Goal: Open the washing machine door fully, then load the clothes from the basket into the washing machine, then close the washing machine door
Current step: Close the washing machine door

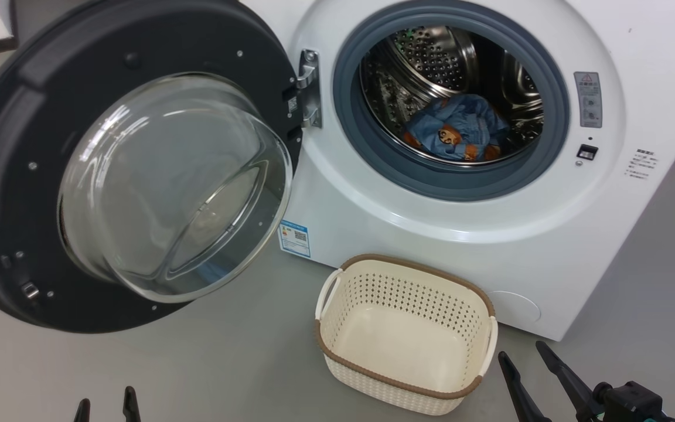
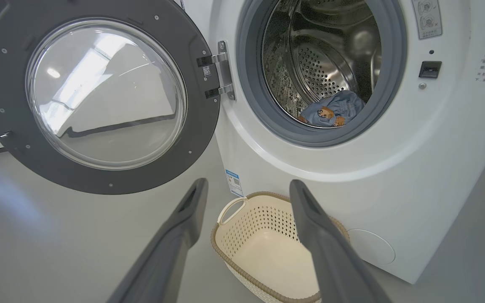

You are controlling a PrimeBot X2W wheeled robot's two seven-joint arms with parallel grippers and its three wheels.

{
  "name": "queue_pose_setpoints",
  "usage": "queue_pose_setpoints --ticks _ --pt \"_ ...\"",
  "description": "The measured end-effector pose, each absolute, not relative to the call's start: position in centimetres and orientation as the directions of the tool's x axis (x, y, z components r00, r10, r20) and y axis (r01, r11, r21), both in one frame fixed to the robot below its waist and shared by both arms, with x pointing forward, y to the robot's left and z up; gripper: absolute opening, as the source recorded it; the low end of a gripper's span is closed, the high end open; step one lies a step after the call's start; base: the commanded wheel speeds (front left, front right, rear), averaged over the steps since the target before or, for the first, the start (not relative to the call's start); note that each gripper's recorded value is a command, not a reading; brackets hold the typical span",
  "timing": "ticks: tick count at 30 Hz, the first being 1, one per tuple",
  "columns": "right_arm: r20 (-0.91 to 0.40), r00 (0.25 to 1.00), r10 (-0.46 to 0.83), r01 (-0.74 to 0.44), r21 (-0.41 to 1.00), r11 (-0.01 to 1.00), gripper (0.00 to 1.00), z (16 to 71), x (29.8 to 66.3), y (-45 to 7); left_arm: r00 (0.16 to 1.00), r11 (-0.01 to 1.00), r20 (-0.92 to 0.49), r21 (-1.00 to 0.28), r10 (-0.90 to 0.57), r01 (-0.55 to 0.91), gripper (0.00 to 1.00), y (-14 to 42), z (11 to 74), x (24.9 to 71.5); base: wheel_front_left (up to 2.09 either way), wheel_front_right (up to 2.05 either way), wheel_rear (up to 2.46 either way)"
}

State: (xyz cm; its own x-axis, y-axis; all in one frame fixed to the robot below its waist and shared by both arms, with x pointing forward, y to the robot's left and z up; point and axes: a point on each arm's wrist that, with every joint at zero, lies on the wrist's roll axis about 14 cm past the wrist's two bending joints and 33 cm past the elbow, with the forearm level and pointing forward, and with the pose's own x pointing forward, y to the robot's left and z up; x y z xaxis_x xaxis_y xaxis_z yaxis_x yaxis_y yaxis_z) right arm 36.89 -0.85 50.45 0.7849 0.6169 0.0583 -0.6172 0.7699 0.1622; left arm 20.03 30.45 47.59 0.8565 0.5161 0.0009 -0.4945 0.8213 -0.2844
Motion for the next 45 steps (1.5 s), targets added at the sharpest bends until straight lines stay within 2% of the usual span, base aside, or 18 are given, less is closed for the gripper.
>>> queue_pose_setpoints --ticks 14,15,16,18,25,33,37,41,45 --pt "0.066 0.755 0.653 -0.654 0.162 0.739 1.00 50.7 37.3 0.9 0.832 0.798 -0.002 -0.281 0.555 -0.534 1.00 31.3 47.6 18.9 0.00 0.00 0.00" --pt "0.066 0.754 0.653 -0.654 0.162 0.739 1.00 50.7 37.3 0.9 0.829 0.795 -0.003 -0.282 0.559 -0.538 0.86 31.4 47.6 18.8 0.00 0.00 0.00" --pt "0.066 0.754 0.653 -0.654 0.162 0.739 1.00 50.7 37.3 0.9 0.826 0.792 -0.004 -0.283 0.563 -0.541 0.49 31.5 47.6 18.7 0.00 0.00 0.00" --pt "0.066 0.754 0.653 -0.654 0.162 0.739 1.00 50.7 37.2 0.9 0.815 0.778 -0.005 -0.296 0.579 -0.555 0.00 32.0 47.5 18.4 0.00 0.00 0.00" --pt "0.069 0.758 0.648 -0.650 0.163 0.743 1.00 50.8 37.2 0.8 0.746 0.696 -0.013 -0.346 0.666 -0.628 0.00 34.8 47.3 16.2 0.00 0.00 0.00" --pt "0.066 0.771 0.634 -0.635 0.172 0.753 1.00 50.6 37.3 0.3 0.572 0.501 -0.003 -0.478 0.820 -0.721 0.00 40.7 47.5 11.5 0.00 0.00 0.00" --pt "0.064 0.776 0.628 -0.628 0.175 0.758 1.00 50.5 37.3 0.0 0.482 0.420 0.040 -0.557 0.875 -0.717 0.00 44.3 49.0 10.1 0.00 0.00 0.00" --pt "0.061 0.781 0.622 -0.621 0.179 0.763 1.00 50.3 37.4 -0.2 0.449 0.372 0.038 -0.624 0.893 -0.687 0.00 47.9 50.7 9.4 0.00 0.00 0.00" --pt "0.058 0.784 0.618 -0.617 0.184 0.765 1.00 50.2 37.5 -0.3 0.393 0.280 0.005 -0.708 0.920 -0.648 0.00 51.8 52.4 8.3 0.00 0.00 0.00"
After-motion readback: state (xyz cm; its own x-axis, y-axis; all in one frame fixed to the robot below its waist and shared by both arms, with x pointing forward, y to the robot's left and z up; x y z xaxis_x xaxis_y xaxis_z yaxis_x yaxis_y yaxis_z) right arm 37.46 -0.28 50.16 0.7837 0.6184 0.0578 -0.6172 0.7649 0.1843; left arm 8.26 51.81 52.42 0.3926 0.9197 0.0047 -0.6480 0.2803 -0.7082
